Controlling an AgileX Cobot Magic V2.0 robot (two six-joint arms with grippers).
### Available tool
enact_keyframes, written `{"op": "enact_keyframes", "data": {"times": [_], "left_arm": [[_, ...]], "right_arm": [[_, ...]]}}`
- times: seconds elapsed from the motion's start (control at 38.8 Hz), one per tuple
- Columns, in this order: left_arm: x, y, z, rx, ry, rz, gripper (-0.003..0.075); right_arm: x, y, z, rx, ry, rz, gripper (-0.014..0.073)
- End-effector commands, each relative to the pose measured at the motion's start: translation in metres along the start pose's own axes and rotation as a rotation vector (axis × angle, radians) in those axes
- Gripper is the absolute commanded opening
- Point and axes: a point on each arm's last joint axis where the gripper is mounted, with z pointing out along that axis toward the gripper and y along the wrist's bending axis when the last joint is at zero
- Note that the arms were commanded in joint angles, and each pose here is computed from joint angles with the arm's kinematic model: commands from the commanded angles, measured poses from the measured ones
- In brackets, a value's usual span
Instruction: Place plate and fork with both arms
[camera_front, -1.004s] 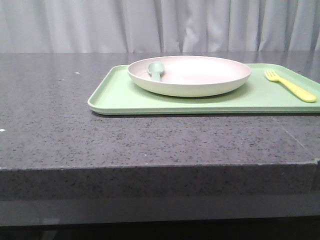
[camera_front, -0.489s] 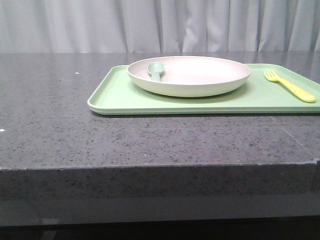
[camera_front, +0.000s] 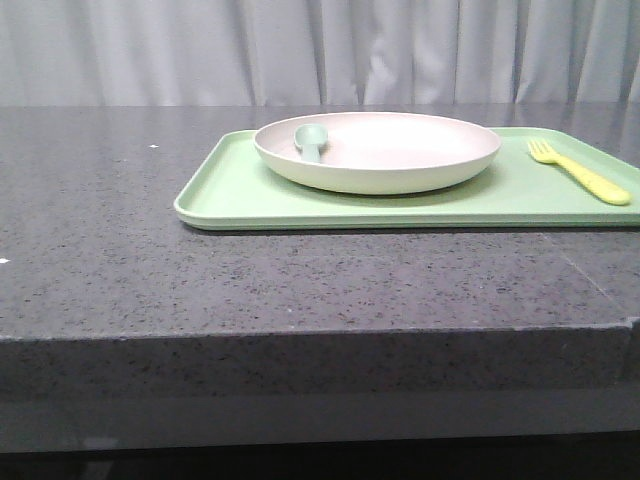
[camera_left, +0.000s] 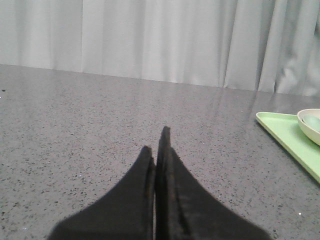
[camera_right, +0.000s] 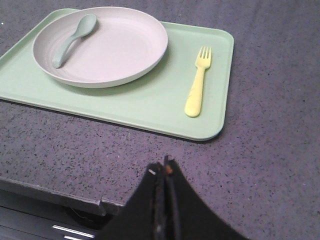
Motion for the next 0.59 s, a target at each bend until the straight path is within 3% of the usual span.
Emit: {"op": "enact_keyframes", "data": {"times": [0.0,0.57], "left_arm": [[-0.0081,-0.0013,-0.0024,0.019,-0.109,0.0,-0.0018],[-0.0081,-0.0012,-0.0024,0.018,-0.11,0.009,-0.0018]], "right_arm": [[-0.0125,0.0002,-0.0032,0.002,-0.089,-0.014,-0.0102],[-0.0125,0.0002,-0.0032,0.002,-0.089,-0.014,-0.0102]]}}
